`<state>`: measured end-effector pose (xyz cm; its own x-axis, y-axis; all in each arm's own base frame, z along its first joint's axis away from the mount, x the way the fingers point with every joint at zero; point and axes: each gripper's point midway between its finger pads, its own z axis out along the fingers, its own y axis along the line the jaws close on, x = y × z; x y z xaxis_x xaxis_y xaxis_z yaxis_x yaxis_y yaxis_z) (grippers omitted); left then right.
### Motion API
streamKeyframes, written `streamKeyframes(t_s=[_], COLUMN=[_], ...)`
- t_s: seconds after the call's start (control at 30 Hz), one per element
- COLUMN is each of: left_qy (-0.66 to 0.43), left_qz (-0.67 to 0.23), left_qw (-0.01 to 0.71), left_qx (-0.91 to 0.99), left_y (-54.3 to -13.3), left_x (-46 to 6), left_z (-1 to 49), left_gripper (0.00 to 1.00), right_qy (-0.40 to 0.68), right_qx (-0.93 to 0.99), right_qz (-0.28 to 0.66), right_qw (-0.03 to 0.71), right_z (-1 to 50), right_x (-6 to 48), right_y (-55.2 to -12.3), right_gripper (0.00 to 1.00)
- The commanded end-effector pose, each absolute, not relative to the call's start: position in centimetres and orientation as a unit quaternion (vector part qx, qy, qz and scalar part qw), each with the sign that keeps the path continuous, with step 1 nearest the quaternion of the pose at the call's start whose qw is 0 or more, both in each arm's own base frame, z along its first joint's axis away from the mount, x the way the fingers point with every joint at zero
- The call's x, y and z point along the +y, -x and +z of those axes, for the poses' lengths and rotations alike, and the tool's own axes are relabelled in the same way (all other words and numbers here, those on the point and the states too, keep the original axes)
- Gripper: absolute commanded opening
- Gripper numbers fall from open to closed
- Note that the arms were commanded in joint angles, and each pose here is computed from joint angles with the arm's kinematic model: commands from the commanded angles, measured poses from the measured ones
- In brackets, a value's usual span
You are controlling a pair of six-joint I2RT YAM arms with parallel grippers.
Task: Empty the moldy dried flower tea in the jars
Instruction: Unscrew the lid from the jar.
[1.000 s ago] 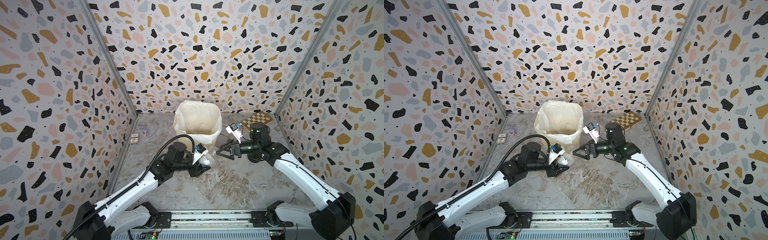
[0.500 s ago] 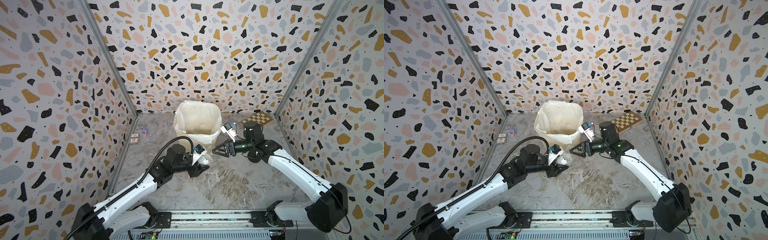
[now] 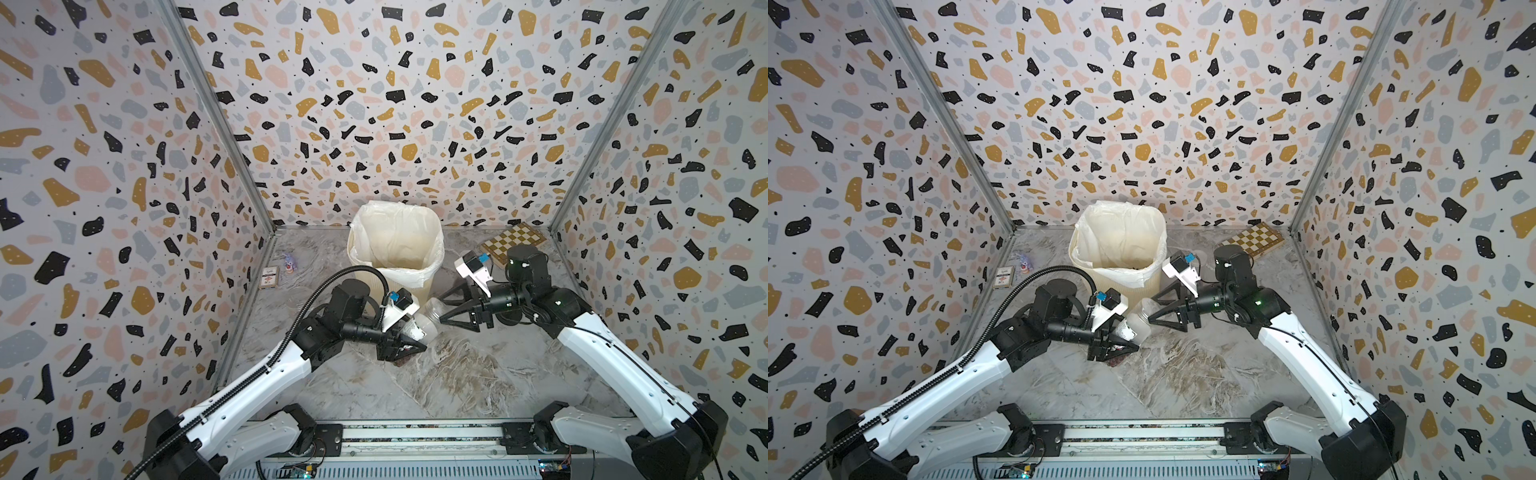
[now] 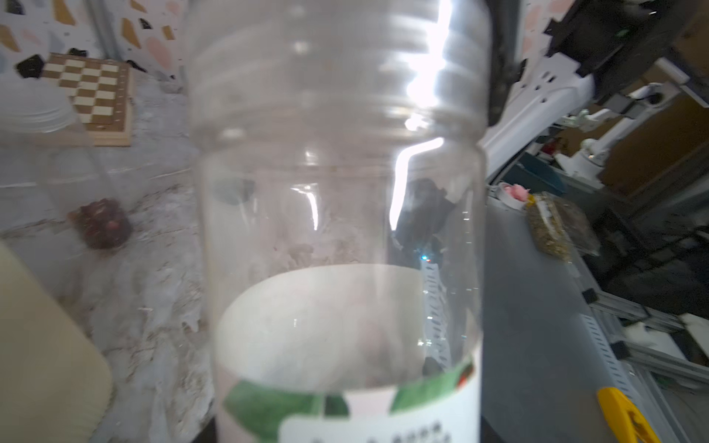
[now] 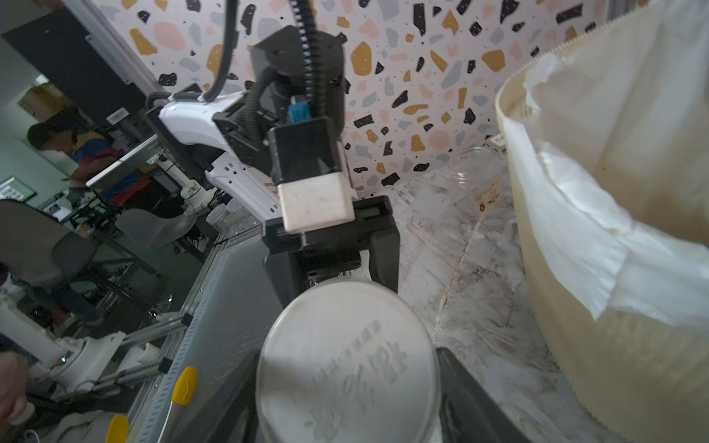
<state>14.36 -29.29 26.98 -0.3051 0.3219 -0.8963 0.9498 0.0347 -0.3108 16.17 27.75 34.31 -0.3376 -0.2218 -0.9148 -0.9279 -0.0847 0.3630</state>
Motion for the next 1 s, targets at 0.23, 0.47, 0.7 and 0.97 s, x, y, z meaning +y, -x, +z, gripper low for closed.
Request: streamKeyframes(t_s=[0.23,0.47,0.7,0.97], left_qy=[-0.526,-0.513,-0.471,-0.455], left_qz=[-0.562,-0.450,-0.348,-0.299], left_qw=[0.244,0.335,0.415,0.436], left_qx=[0.589,0.650,0.697,0.717], left_y=[-11.1,-15.1,-19.4,-21.1], left_x=[-29.5,-29.0,-27.7,-26.8], left_z=[29.5,26.6,25.0,23.7], left_gripper=[0.57,0.57,0.57,0.56], right_qy=[0.549,0.427,0.306,0.293], right_qx=[0.500,0.639,0.723,0.742], right_qz=[0.586,0.547,0.553,0.545], right_qw=[0.324,0.331,0.277,0.260], right_z=[36.4,35.3,33.5,32.4], right_x=[26.6,26.8,28.1,30.8], right_y=[-11.9,-18.4,-22.2,-22.6], right_gripper=[0.86,1.00,1.00,0.99])
